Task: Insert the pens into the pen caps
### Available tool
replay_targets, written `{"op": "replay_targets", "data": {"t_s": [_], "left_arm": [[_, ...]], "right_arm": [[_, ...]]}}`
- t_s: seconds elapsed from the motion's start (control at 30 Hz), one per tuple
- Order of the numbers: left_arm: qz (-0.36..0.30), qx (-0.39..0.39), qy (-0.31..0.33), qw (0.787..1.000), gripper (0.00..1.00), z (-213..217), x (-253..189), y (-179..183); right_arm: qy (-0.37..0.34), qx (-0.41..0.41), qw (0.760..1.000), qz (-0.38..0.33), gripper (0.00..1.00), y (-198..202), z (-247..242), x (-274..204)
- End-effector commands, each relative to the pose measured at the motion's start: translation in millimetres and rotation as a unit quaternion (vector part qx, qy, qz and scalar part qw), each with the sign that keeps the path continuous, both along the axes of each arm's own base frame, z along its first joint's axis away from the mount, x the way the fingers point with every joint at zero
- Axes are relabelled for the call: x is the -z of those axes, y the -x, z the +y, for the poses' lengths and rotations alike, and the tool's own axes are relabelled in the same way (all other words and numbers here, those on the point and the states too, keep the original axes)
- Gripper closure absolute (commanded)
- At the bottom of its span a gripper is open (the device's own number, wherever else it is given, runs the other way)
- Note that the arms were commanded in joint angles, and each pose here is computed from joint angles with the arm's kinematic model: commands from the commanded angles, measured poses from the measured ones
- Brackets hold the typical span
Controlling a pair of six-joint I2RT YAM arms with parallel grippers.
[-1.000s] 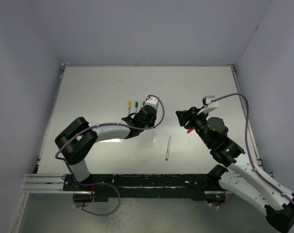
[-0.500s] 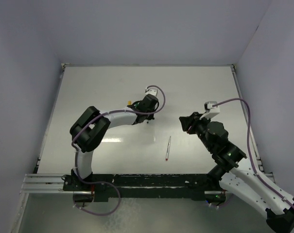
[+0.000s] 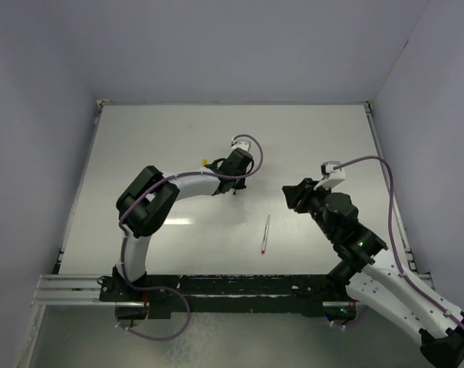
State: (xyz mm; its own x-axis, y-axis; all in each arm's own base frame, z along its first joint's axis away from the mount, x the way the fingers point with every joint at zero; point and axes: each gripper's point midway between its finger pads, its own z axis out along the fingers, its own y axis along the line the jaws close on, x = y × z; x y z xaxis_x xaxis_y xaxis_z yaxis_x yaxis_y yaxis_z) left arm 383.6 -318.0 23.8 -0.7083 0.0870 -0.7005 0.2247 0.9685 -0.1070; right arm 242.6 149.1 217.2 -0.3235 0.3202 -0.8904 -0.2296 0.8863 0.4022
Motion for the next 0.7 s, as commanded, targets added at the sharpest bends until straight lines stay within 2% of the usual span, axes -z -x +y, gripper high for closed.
{"op": "replay_targets", "data": {"t_s": [0.0, 0.23, 0.47, 0.67], "left_arm": [[0.012, -0.014, -0.008, 1.0, 0.72, 3.8, 4.1, -2.2], [-0.015, -0.009, -0.004, 1.0, 0.67, 0.7, -24.9, -11.1], [-0.059, -0.003, 0.019, 0.998, 0.64, -1.9, -77.3, -17.6], [-0.072, 0.026, 0.056, 0.995, 0.61, -14.5, -103.5, 3.6]], "right_arm": [[-0.014, 0.005, 1.0, -0.017, 0.58, -2.9, 0.6, -8.0], [-0.012, 0.004, 1.0, -0.018, 0.58, -3.6, 1.3, -7.4], [-0.02, 0.011, 1.0, -0.009, 0.58, -3.3, 0.3, -4.3], [0.0, 0.08, 0.996, 0.04, 0.54, -10.0, -18.2, 17.4]]}}
